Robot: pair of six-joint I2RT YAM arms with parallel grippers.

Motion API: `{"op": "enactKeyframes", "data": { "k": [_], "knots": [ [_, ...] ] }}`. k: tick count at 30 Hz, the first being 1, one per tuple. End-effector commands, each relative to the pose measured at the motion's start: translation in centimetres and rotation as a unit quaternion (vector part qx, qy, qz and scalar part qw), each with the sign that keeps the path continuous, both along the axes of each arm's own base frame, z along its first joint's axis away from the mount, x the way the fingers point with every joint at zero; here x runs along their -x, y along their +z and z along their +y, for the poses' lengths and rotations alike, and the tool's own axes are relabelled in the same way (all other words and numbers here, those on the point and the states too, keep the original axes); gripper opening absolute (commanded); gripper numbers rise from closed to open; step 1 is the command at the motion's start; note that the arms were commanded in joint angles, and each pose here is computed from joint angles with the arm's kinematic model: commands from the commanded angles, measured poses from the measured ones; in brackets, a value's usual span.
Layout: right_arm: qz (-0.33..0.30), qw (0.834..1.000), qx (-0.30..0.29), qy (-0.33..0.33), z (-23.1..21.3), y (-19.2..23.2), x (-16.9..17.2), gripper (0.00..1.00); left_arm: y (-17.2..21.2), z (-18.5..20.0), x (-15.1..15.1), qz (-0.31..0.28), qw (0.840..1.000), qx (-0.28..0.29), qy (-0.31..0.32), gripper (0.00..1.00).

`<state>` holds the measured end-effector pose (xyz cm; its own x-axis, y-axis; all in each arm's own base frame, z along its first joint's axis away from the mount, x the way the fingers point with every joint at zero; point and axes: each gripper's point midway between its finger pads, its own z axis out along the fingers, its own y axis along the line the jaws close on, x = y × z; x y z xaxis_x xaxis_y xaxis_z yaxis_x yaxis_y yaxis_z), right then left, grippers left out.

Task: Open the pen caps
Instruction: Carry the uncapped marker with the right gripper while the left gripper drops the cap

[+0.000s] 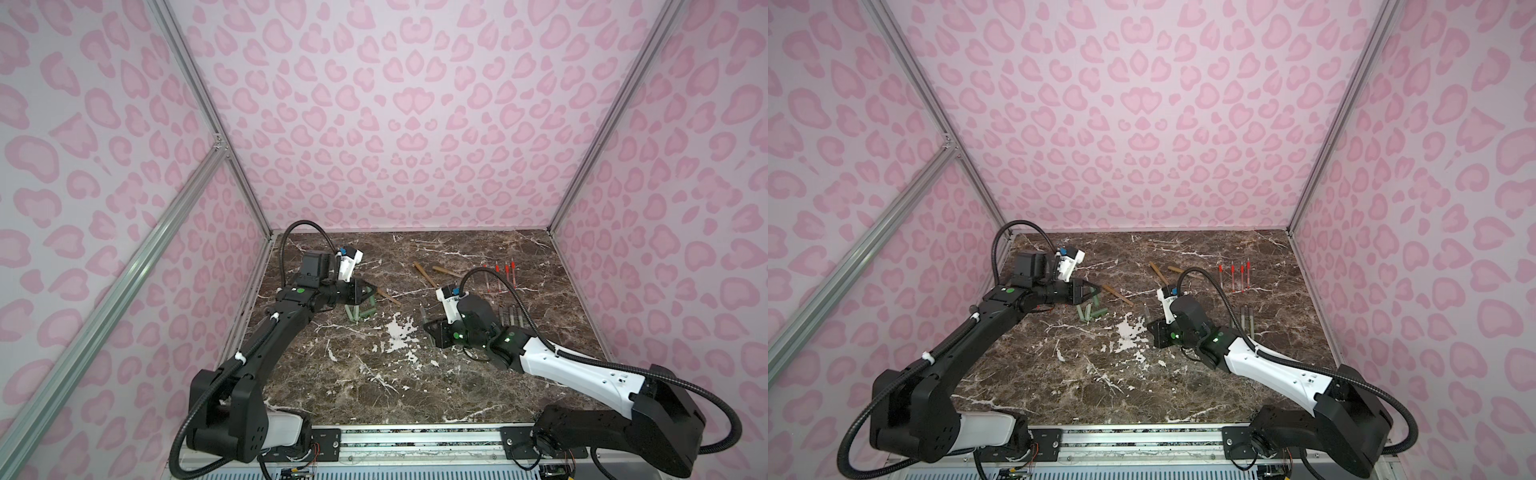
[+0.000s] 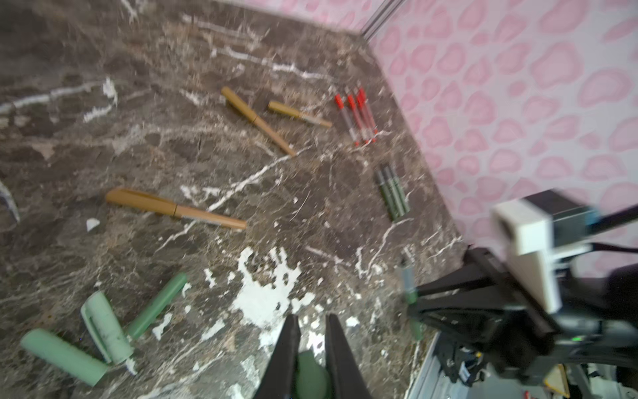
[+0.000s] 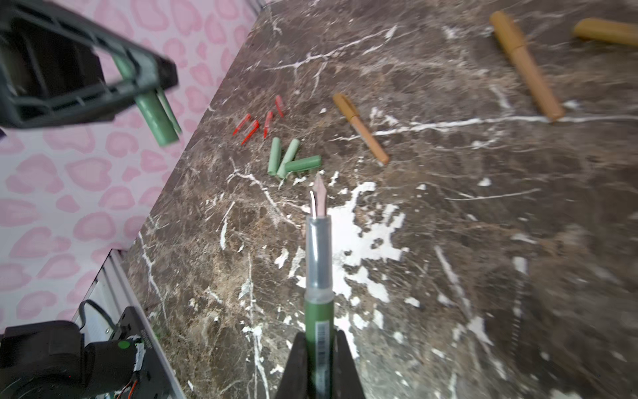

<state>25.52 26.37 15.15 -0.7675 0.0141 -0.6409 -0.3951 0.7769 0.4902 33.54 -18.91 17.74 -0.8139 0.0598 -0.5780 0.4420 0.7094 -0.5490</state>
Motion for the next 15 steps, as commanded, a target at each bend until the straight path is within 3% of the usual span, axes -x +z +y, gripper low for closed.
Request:
{"op": "enactKeyframes", "data": {
  "k": [1, 8, 15],
  "knots": [
    [0.008, 0.998, 0.042, -0.049, -3.6, -0.7, 0.0, 0.00, -3.8, 0.9, 0.0, 0.014, 0.995, -0.103, -0.008, 0.03],
    [-0.010, 0.991, 0.063, -0.115, -8.9, 0.2, 0.3, 0.00, -8.6, -1.4, 0.3, 0.050, 0.976, -0.202, -0.069, 0.05],
    [-0.012, 0.986, 0.060, -0.153, -12.3, 0.7, 0.8, 0.00, -12.6, -1.4, -0.5, 0.090, 0.955, -0.271, -0.078, 0.05]
  ]
}}
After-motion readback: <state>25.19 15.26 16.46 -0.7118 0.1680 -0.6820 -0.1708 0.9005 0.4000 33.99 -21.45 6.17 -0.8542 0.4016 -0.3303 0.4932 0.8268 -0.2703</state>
